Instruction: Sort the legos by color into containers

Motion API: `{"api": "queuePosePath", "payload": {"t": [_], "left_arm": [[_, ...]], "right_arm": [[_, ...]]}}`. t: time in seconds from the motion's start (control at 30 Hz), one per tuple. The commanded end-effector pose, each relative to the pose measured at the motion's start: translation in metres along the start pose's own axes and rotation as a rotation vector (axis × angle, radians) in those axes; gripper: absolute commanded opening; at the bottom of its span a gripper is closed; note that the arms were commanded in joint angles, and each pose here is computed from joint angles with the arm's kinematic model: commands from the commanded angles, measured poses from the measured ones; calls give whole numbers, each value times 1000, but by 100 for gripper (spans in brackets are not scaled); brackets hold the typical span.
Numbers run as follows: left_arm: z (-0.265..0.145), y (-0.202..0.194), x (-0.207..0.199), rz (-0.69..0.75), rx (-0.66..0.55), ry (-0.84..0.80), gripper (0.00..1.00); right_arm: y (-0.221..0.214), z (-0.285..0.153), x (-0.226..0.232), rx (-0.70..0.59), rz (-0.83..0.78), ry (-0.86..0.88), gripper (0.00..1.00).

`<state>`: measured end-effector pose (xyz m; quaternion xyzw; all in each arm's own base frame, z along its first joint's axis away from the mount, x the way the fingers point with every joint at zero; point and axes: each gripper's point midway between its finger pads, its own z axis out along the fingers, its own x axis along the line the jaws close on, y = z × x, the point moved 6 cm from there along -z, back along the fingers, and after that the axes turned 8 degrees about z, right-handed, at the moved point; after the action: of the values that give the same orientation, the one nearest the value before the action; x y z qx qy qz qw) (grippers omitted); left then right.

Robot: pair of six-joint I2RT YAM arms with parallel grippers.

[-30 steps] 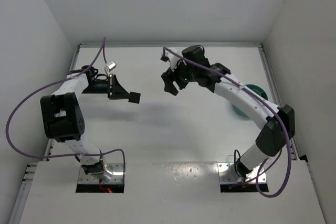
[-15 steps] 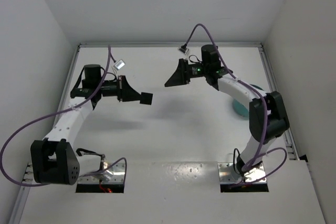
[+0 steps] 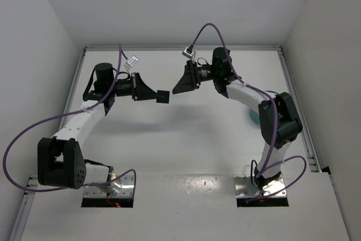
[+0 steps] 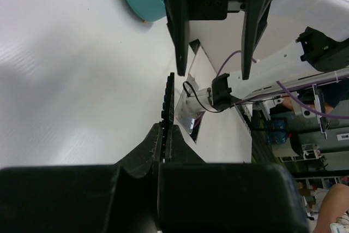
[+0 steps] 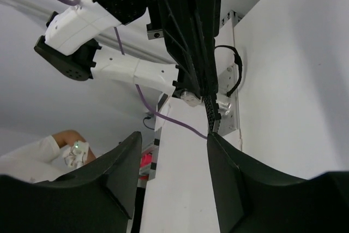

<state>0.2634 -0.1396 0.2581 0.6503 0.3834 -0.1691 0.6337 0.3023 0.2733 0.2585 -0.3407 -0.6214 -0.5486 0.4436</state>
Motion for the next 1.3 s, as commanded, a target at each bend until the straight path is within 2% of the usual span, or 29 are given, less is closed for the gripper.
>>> {"api": "queuePosePath", "payload": {"t": [0.0, 0.13, 0.17, 0.27, 0.4, 0.6, 0.67, 0.73, 0.9, 1.0, 1.03, 1.1, 1.13, 1.2, 1.23, 1.27], "left_arm": [[4, 9, -4, 32, -13, -25, 0], [10, 11, -8, 33, 0, -42, 0], [10, 11, -7, 33, -4, -34, 0], [15, 9, -10, 35, 5, -40, 0], [18, 9, -9, 36, 8, -48, 0], [18, 10, -10, 44, 5, -50, 0], [18, 10, -10, 44, 5, -50, 0], [20, 9, -11, 45, 11, -56, 0], [20, 9, -11, 45, 11, -56, 0], [20, 9, -11, 36, 7, -48, 0], [20, 9, -11, 36, 7, -48, 0], [20, 7, -11, 35, 3, -40, 0], [19, 6, -10, 26, 6, -38, 10], [19, 4, -9, 15, 1, -18, 30], [17, -2, -7, -23, 17, 9, 59], [17, -2, -5, -2, 19, 32, 71]], "right_arm": [[3, 1, -2, 25, -19, 20, 52], [0, 1, -9, 28, 19, 11, 60], [1, 1, -10, 18, 28, 5, 65], [1, 2, -14, 11, 45, -3, 69], [1, 2, -14, 11, 45, -3, 69], [-4, 5, -17, 21, 54, -2, 59], [-7, 8, -18, 31, 60, -3, 59], [-9, 10, -15, 40, 38, 1, 53], [-17, 20, -17, 75, 37, -5, 47], [-18, 23, -14, 91, 28, 5, 33], [-18, 23, -14, 91, 28, 5, 20], [-17, 23, -13, 90, 19, 8, 9], [-17, 23, -13, 90, 19, 8, 2], [-15, 19, -10, 79, 7, 5, 0], [-14, 19, -8, 70, -22, 3, 0], [-14, 15, -13, 67, 8, -13, 0]]}}
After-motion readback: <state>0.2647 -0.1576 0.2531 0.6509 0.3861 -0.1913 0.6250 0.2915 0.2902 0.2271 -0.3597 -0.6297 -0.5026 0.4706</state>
